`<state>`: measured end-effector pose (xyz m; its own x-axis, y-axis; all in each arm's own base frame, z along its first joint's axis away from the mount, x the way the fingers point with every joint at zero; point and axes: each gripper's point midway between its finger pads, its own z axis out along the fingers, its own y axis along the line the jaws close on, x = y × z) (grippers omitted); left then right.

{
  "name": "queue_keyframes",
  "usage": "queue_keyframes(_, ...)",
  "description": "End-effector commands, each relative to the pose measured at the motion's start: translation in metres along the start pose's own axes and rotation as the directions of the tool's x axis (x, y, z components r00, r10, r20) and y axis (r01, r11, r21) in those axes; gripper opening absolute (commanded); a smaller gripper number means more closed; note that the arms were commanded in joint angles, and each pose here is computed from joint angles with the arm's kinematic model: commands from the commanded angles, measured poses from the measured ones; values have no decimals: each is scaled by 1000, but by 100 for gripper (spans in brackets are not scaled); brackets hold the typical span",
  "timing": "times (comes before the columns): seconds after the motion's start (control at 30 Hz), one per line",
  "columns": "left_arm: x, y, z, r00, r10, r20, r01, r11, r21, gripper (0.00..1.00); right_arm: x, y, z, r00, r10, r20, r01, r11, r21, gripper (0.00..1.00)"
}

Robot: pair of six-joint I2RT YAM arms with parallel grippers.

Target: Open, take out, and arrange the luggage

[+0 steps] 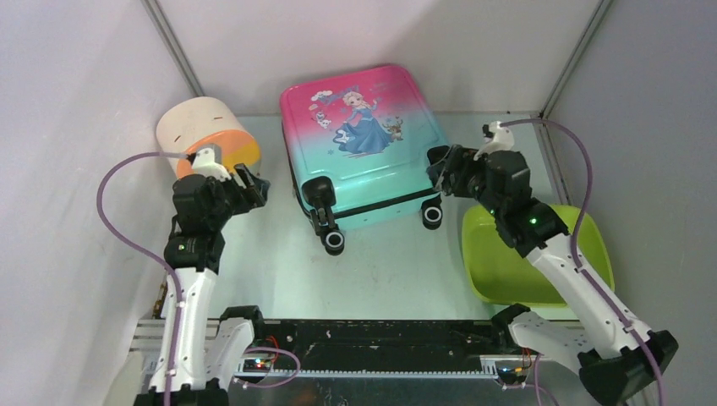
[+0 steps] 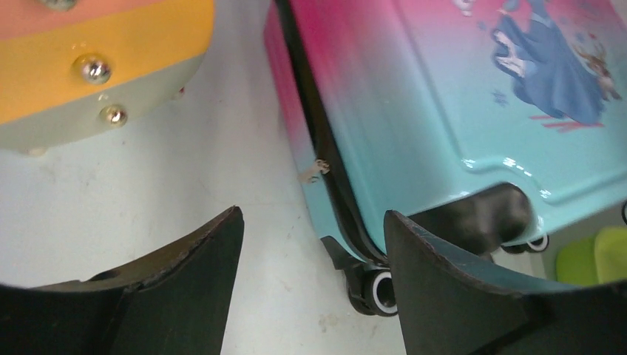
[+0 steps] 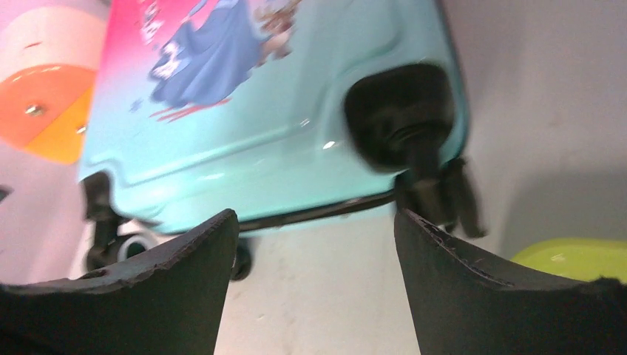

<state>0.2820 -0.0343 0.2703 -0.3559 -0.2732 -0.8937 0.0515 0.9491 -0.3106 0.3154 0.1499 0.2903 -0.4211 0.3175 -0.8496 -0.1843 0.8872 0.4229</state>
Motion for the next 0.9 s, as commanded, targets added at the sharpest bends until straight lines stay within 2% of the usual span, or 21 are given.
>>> queue_keyframes(0.0,-14,0,9,990,-121,73,116,991,67,75,17,27,-9,986,169,-3,-168,984,64,80)
queue_keyframes(0.2,10,17,17,985,-157,67,157,988,12,76,49,116,-6,988,150,-23,-152,984,-88,79)
queue_keyframes(0.33,30,34,18,987,-156,44,159,985,-68,76,91,175,1,994,46,-97,-61,987,-152,81)
queue_keyframes(0.53,53,48,18,986,-162,37,166,978,-123,77,117,238,15,992,-82,-93,63,980,-190,87)
queue_keyframes(0.87,62,55,19,993,-115,20,117,983,-143,77,164,270,54,954,-249,-167,221,961,-167,85)
